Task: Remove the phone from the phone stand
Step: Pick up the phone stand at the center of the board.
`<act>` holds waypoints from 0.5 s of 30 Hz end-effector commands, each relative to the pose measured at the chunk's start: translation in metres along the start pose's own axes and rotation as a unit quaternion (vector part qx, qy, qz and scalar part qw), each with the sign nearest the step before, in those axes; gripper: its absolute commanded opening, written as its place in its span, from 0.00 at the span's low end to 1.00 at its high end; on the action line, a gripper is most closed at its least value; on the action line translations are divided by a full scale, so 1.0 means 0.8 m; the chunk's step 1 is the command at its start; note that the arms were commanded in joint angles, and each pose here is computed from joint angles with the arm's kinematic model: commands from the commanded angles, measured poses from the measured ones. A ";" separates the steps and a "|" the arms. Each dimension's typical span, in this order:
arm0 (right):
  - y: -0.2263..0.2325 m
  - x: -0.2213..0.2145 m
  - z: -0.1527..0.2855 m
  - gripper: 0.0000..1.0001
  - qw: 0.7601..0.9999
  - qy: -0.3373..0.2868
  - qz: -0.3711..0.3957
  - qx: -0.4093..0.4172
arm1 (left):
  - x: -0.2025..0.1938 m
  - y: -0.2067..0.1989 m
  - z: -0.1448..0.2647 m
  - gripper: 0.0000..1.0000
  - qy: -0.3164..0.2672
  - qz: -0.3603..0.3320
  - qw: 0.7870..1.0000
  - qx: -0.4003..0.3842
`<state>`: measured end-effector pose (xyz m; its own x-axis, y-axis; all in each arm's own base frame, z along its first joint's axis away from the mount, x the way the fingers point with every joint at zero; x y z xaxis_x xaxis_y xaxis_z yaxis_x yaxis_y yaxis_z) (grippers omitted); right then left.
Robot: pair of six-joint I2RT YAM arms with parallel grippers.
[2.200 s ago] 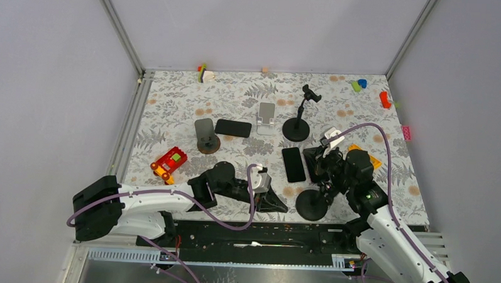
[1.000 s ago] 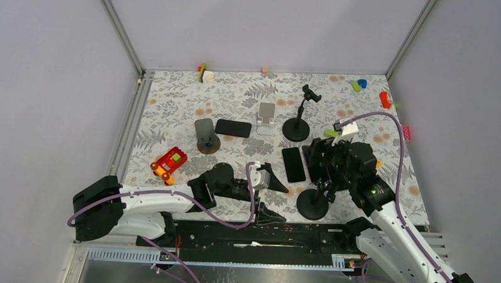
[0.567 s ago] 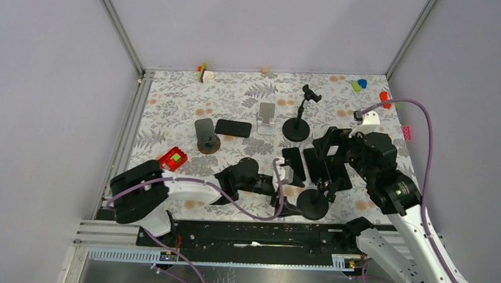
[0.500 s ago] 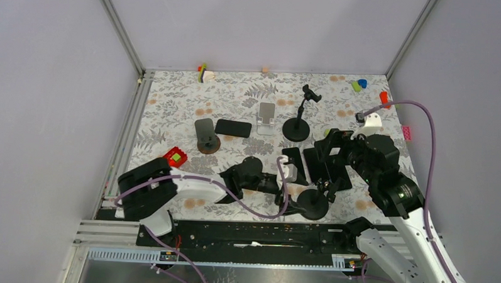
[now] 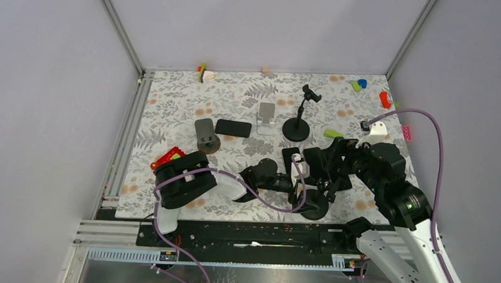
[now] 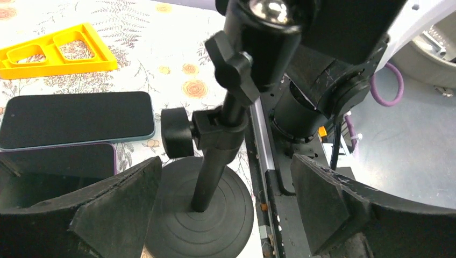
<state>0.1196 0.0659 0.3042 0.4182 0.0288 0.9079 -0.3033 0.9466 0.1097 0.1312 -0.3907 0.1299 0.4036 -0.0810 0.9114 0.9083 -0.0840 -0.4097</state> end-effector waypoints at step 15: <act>-0.004 0.006 0.009 1.00 1.000 -0.021 -0.002 -0.019 | 0.020 0.000 -0.048 0.99 -0.054 0.011 0.998 -0.026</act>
<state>0.1157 0.0638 0.3040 0.4181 0.0287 0.9079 -0.3004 0.9477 0.1083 0.1342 -0.4211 0.1277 0.4546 -0.0349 0.8900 0.8849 -0.0961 -0.4557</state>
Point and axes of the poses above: each gripper's point midway between its finger pads, its own z axis back along the fingers, its own y axis along the line the jaws close on, x = y × z, the point moved 10 cm from there along z, back along the fingers, and after that the axes turned 12 degrees about z, right-handed, at the moved point
